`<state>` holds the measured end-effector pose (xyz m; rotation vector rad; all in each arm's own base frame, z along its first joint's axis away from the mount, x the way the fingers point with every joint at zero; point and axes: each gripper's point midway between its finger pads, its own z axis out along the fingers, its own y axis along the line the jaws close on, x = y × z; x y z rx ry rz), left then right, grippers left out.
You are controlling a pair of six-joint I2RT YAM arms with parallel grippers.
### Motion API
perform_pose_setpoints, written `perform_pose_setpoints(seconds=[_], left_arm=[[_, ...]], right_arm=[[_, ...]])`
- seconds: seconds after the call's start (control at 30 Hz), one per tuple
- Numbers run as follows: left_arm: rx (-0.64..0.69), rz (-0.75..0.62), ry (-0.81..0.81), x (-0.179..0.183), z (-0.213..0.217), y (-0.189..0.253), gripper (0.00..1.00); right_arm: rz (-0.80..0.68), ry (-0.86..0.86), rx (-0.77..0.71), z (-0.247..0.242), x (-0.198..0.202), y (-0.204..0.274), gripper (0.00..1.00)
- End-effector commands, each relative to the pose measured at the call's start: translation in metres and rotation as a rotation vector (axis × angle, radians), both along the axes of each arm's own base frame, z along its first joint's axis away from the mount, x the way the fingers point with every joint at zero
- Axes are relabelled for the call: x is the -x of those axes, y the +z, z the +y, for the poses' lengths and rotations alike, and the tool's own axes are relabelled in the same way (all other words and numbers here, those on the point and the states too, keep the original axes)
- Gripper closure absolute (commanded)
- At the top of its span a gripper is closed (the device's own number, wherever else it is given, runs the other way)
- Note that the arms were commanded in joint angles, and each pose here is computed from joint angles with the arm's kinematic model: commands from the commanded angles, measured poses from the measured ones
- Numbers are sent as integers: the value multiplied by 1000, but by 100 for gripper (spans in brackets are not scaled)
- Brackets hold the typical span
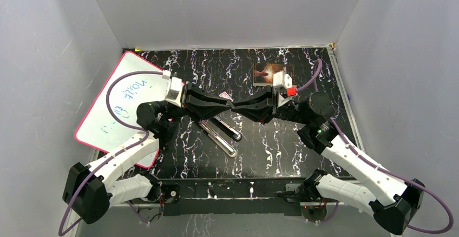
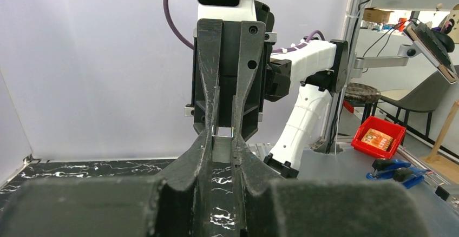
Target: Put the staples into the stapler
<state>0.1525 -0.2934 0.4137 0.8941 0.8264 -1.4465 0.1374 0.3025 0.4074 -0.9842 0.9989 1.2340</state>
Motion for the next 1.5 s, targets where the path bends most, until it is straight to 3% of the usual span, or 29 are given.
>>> perform_pose_setpoints(seconds=[0.0,0.07,0.13,0.27,0.43,0.57,0.7,1.0,1.47], left_arm=[[94,-121,1,16,11,29,100],[95,-123,2,16,11,29,100],[94,-131,7,16,11,28,100],[27,-151,23,14,8,17,100],[-185,-153,113,1,7,-15,100],[-506,-151,203,-17,17,-70,100],[-837,-74,155,-17,33,-142,100],[-1466,-140,37,17,73,-275,100],[-1721,-244,-62,23,90,-343,100]], right_arm=[[-58,-7,-66,-7,6,32,86],[-68,-4,-65,-9,8,33,67],[-77,3,-52,-11,12,31,55],[-96,-6,-25,-19,18,26,48],[-88,-159,-68,-42,10,32,44],[54,-475,-106,-70,-38,21,42],[170,-717,-64,-92,-78,-3,42],[269,-858,-46,-104,-101,-28,42],[280,-916,-25,-110,-109,-37,41]])
